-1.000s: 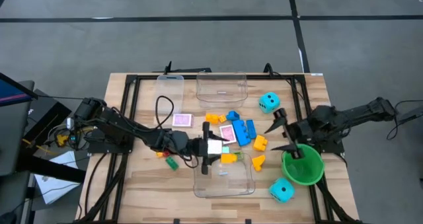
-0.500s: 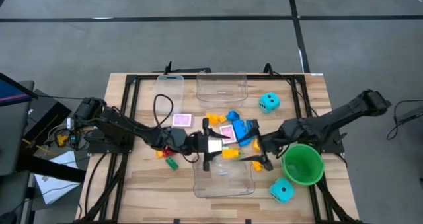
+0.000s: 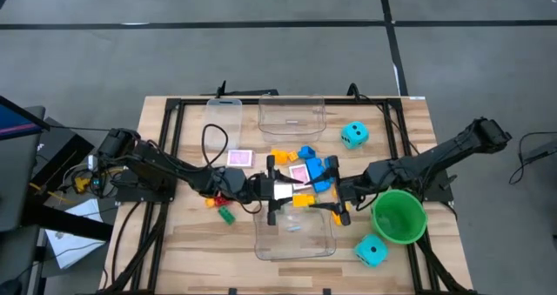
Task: Pick & Place Toys
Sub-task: Put the yellow game piece into the bottom transparent bin
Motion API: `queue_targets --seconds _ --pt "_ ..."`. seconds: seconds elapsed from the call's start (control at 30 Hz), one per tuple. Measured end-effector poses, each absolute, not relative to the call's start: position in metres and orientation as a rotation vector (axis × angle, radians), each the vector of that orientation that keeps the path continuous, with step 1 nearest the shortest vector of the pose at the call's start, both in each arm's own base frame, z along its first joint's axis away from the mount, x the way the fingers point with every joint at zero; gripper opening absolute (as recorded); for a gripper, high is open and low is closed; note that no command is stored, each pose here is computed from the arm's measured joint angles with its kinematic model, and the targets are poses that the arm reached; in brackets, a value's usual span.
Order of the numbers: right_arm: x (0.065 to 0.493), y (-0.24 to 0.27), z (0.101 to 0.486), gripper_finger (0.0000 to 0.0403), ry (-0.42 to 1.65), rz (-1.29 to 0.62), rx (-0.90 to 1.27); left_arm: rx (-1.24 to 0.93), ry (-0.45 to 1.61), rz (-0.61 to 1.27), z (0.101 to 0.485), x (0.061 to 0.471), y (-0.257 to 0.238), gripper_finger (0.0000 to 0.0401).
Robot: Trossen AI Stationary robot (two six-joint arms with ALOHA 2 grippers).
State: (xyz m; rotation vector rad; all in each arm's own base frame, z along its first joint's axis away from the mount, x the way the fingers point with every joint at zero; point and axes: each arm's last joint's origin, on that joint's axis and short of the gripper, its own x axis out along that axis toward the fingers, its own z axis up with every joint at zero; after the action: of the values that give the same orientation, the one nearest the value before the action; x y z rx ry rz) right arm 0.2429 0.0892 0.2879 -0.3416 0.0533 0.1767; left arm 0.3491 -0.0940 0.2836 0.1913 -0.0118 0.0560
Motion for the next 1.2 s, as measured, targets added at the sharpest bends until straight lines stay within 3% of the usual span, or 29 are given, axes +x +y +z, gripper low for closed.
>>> queue_targets --seconds 0.2,0.43,0.73,0.9,1.2 --pt "0.243 0.090 0.288 0.0218 0.046 0.180 -0.344 0.192 -0.011 0.056 0.283 0.349 -0.094 0.0166" --pt "0.242 0.090 0.288 0.0103 0.052 0.184 -0.346 0.192 -0.009 0.062 0.283 0.349 -0.094 0.0166" --pt "0.242 0.090 0.285 0.0100 0.078 0.182 -0.352 0.211 0.035 0.060 0.279 0.349 -0.093 0.0166" --pt "0.239 0.090 0.285 0.0100 0.106 0.090 -0.357 0.232 0.089 0.097 0.282 0.343 -0.090 0.0166" --pt "0.218 0.094 0.295 0.0100 0.124 0.055 -0.336 0.271 0.202 0.036 0.301 0.299 -0.093 0.0166"
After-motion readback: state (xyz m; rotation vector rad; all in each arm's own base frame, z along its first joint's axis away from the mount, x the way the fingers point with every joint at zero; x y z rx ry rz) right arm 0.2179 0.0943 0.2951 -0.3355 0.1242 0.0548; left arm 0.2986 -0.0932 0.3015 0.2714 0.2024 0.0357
